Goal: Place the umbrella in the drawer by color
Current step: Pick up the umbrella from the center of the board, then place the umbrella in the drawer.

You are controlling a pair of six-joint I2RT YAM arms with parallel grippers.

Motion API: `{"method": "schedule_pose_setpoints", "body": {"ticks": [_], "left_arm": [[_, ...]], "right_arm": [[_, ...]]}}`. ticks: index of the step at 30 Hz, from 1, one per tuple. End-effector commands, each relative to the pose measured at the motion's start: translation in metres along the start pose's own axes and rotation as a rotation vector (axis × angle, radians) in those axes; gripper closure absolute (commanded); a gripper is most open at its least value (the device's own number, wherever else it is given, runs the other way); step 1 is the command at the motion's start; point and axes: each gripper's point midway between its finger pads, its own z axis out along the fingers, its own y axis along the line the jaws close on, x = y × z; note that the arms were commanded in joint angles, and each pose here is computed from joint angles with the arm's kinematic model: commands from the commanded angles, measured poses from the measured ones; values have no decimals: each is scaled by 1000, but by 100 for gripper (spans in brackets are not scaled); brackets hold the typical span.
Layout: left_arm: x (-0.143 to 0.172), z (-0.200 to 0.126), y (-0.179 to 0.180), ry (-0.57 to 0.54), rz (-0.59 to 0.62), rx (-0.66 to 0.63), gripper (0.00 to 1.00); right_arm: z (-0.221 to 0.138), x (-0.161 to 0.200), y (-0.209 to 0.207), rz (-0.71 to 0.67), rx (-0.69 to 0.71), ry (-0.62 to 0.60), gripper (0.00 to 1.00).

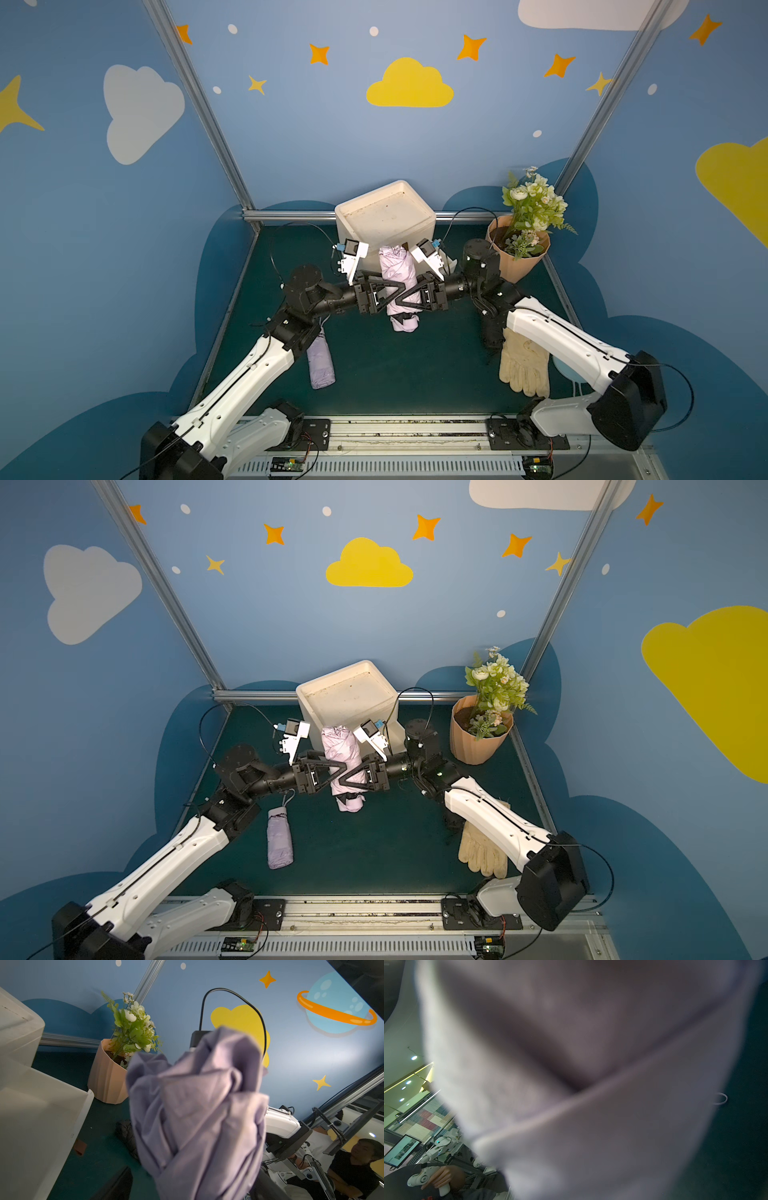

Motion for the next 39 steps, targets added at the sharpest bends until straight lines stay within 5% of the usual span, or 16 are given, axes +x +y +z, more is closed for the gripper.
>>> {"method": "schedule_pose_setpoints", "body": {"ticks": [1,9,12,16,23,32,39], "left_arm": [[-15,3,-21,-33,60,57,21],[-16,9,-22,-26,63,63,57],[-16,9,-20,-20,62,51,70],[-16,8,-12,-4,91,-19,72],[-20,4,32,152,233,-338,86],[-21,44,102,457,456,-672,90],[-14,86,151,702,657,-848,90]], "right_arm": [[-1,-13,19,-94,-28,-14,73],[-2,-8,12,-74,0,-1,69],[-9,-8,10,-81,30,-8,55],[-27,-6,2,-89,120,-26,34],[-94,19,-47,24,478,-140,5],[-191,66,-137,463,741,-418,13],[-187,88,-176,575,662,-454,24]]}}
